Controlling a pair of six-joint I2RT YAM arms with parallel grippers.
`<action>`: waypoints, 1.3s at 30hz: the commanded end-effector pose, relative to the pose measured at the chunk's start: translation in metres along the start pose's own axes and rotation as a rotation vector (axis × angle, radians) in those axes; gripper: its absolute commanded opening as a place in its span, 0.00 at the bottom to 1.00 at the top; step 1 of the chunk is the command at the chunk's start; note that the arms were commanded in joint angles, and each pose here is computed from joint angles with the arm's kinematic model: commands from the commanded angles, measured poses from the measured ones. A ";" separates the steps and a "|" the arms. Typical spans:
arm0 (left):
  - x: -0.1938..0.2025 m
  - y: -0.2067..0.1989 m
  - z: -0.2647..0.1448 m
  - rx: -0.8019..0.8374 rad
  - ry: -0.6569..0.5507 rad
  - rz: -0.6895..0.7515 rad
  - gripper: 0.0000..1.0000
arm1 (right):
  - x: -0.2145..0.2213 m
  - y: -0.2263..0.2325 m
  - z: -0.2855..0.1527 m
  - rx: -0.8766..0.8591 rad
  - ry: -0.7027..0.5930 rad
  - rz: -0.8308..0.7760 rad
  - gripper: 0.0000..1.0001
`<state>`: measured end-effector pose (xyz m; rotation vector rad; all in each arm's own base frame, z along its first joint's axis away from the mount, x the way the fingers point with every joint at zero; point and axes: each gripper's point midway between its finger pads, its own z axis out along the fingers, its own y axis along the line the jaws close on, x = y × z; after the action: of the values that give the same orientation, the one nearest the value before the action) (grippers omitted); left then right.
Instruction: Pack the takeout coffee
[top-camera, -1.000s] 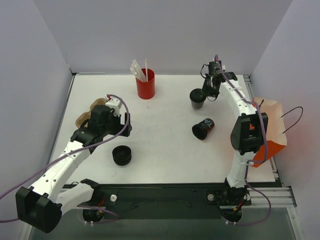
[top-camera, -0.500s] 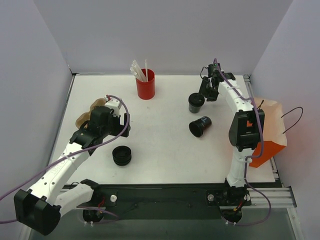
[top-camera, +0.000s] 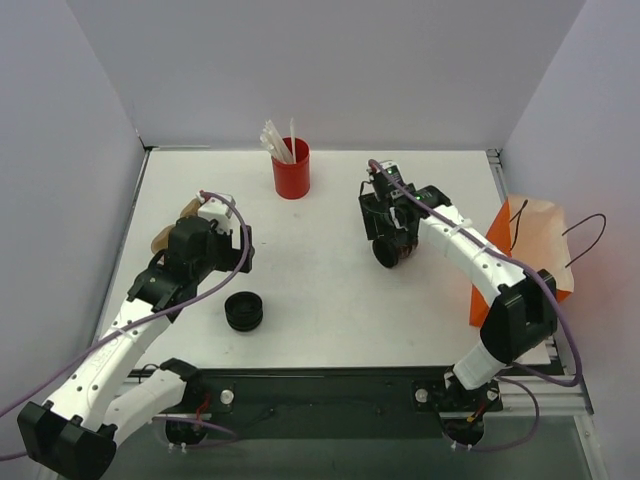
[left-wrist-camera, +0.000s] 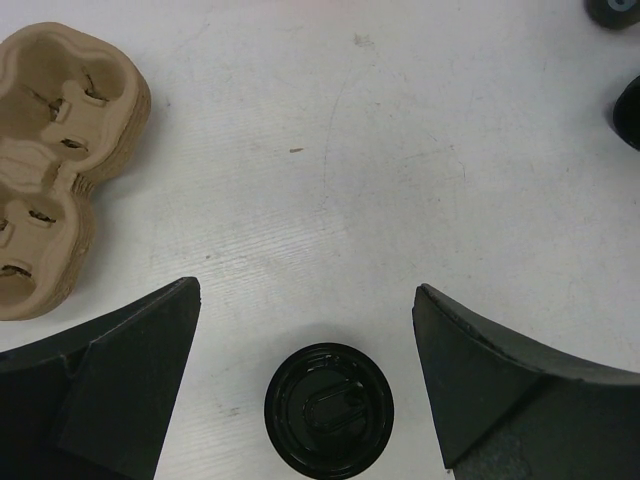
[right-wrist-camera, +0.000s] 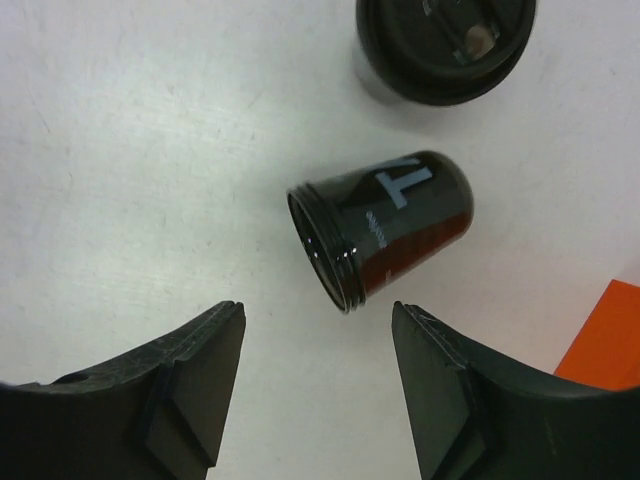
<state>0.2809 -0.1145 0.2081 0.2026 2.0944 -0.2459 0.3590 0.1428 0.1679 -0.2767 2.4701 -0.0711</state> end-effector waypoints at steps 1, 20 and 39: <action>-0.011 0.001 -0.002 -0.014 -0.050 0.005 0.97 | 0.027 -0.008 0.007 0.125 0.016 -0.133 0.62; -0.011 -0.004 -0.003 0.008 -0.050 0.005 0.97 | 0.029 -0.026 0.072 0.565 0.073 -0.331 0.20; -0.009 -0.008 -0.006 0.021 -0.054 0.018 0.97 | 0.115 0.001 -0.025 -0.130 0.538 0.142 0.00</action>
<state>0.2764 -0.1194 0.2086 0.2237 2.0856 -0.2534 0.3056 0.1126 0.1426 -0.1647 2.7374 -0.1115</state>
